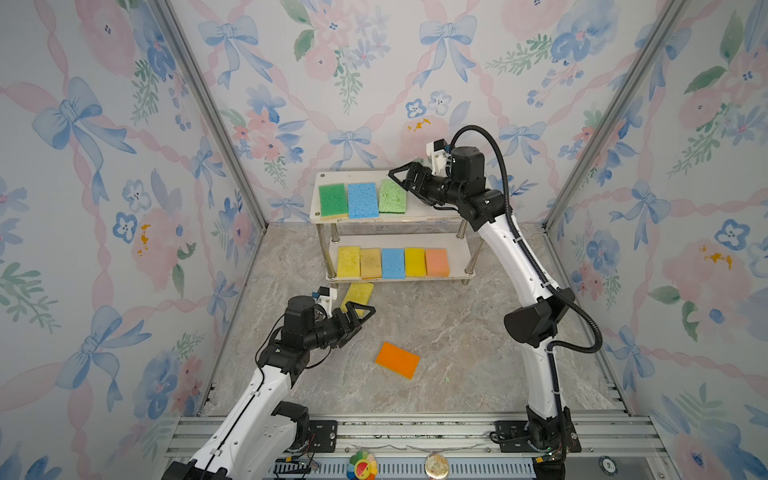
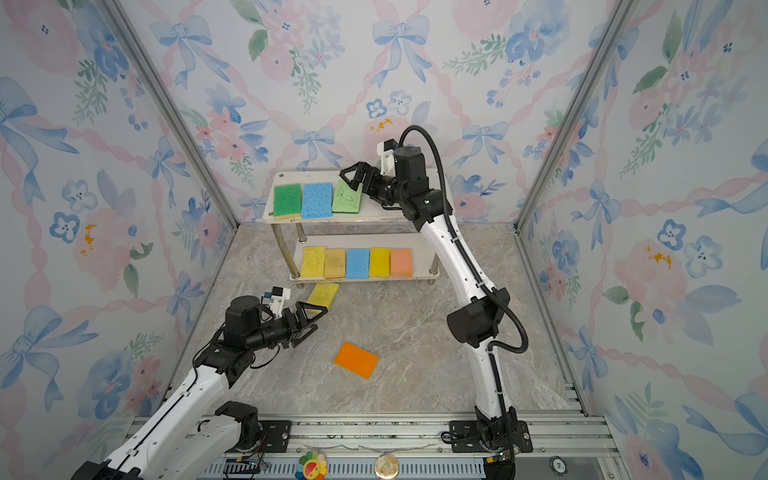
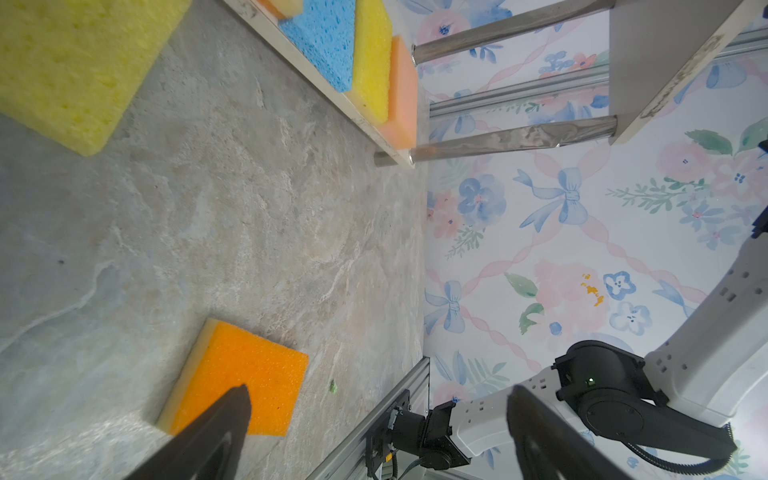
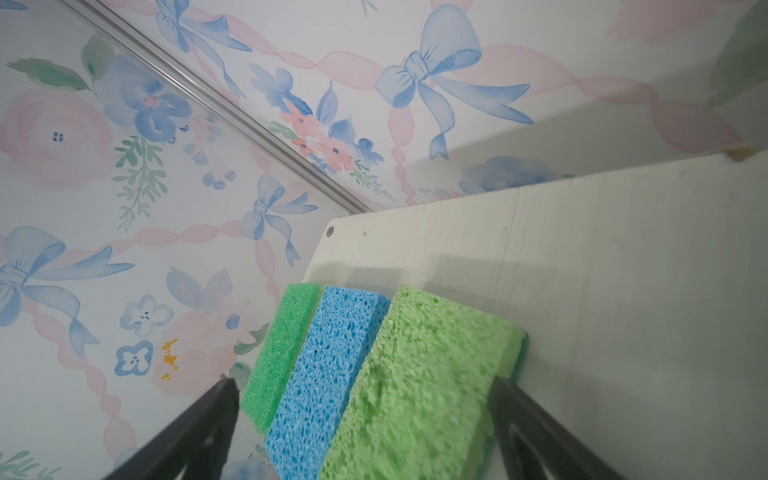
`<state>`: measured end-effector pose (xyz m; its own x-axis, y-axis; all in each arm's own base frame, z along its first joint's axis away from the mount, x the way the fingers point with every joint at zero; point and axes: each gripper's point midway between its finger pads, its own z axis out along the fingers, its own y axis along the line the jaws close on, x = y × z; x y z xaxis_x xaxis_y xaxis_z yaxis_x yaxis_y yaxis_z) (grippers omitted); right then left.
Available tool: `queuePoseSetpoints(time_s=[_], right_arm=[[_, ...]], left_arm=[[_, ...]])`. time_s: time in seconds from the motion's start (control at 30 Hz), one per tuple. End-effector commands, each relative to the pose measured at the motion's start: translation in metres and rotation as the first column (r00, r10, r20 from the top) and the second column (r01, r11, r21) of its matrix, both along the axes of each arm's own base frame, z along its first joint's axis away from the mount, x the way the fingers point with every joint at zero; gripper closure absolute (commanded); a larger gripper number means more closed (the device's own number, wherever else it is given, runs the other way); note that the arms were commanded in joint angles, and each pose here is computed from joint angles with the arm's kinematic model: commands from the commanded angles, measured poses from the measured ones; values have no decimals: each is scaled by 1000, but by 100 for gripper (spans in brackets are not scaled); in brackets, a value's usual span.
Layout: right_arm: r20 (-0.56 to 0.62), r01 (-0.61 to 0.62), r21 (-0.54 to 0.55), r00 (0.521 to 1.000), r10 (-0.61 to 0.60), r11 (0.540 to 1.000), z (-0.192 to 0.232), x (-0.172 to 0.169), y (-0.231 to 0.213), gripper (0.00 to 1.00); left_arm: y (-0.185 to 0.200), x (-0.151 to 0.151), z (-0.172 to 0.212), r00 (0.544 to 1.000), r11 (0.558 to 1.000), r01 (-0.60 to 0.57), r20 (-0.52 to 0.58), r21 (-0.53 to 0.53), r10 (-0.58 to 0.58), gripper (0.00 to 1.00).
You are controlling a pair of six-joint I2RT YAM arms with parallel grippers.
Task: Place and organize the cleaning sponges onto the shelf
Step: 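Set the light green sponge beside the blue sponge and release it, then move the right gripper down to the orange sponge on the table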
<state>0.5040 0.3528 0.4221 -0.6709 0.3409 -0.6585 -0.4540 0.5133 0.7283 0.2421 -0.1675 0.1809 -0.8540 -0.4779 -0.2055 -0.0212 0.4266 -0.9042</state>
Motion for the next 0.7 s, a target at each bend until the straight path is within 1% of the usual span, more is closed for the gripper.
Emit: queuePoseSetpoints(time_s=[0.0,0.23,0.57,0.67], right_arm=[[-142,-26,-31,990,21,999,-50,3,16,3],[-132,-34,-32,991,30,999,-46,0,18,3],[-140,-61,16,988,63,998,-43,1,24,3],[-124,-58,22,990,60,998,-38,2,21,3]], left_arm=[[1,-6,-6,1000,1000,20,1,12,-20,2],[1,-8,-7,1000,1000,21,0,11,-21,2],[2,-10,-8,1000,1000,18,2,11,-18,2],[2,-10,-8,1000,1000,17,2,11,-17,2]])
